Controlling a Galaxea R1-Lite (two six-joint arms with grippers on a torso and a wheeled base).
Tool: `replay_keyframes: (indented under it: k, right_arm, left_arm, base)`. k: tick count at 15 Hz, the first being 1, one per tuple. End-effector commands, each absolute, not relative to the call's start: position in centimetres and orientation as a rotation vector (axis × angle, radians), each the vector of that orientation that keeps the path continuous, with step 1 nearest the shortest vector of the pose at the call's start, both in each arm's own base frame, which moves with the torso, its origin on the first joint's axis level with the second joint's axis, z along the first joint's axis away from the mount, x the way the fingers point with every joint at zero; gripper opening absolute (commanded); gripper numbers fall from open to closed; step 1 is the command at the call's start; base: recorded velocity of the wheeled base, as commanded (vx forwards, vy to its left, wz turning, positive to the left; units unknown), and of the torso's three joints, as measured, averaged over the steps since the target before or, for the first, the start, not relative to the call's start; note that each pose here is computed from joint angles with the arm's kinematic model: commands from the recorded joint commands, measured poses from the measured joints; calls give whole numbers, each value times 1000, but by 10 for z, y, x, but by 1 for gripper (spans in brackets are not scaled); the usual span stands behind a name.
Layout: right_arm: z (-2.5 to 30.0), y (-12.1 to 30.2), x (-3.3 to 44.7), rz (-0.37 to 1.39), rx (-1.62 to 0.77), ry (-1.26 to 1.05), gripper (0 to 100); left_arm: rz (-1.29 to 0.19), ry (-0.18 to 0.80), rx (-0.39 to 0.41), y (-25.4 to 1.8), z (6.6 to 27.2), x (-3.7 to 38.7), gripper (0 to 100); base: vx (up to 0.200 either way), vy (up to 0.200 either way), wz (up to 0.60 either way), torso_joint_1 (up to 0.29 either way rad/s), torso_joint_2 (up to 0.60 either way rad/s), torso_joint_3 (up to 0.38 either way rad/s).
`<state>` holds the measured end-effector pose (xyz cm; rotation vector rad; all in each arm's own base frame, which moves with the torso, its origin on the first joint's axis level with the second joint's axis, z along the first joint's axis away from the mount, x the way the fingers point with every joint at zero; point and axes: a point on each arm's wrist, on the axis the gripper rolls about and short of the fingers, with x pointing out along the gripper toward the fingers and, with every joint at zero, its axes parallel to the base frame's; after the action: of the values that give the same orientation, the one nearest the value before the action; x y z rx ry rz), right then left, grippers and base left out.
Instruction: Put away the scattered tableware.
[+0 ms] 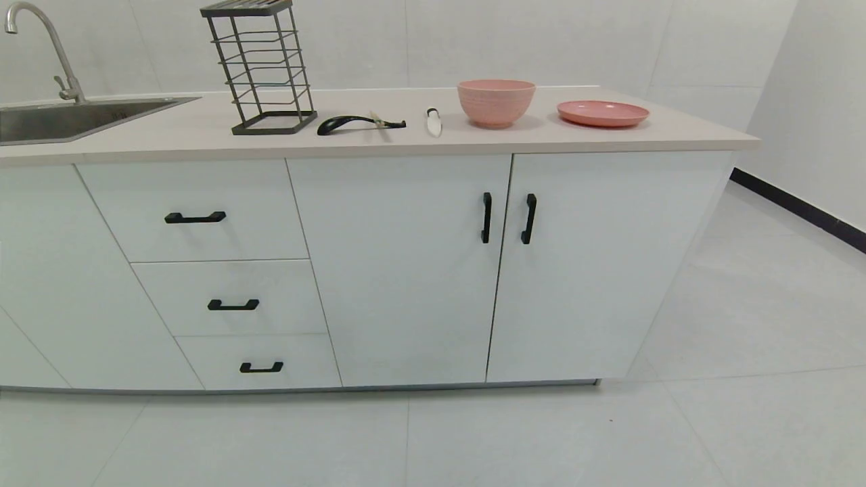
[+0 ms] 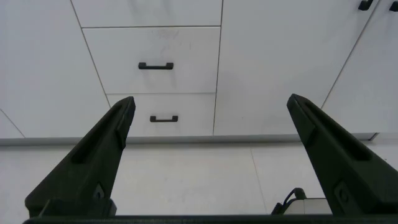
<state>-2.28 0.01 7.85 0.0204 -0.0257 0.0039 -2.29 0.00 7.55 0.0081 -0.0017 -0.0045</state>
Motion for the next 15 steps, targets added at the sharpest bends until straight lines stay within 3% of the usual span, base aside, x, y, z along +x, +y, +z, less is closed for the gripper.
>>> replay_keyframes:
  k: [1, 4, 7, 11, 15]
  right_arm:
    - [82, 0, -23, 5, 20, -61, 100]
    - [110, 2, -28, 91, -2, -178, 100]
    - [156, 5, -18, 268, -14, -46, 100]
    - [160, 10, 27, 449, -2, 188, 100]
    - [168, 19, 73, 511, -3, 243, 100]
  left_arm:
    - [-3, -2, 8, 0, 76, -23, 100]
    - [-5, -2, 9, 0, 76, -23, 100]
    - [-5, -2, 9, 0, 76, -23, 100]
    - [-5, -2, 9, 0, 76, -23, 100]
    - [-6, -2, 9, 0, 76, -23, 100]
  base:
    - [0, 0, 0, 0, 0, 0]
    - [0, 0, 0, 0, 0, 0]
    - [0, 0, 0, 0, 0, 0]
    - [0, 0, 0, 0, 0, 0]
    - [0, 0, 0, 0, 0, 0]
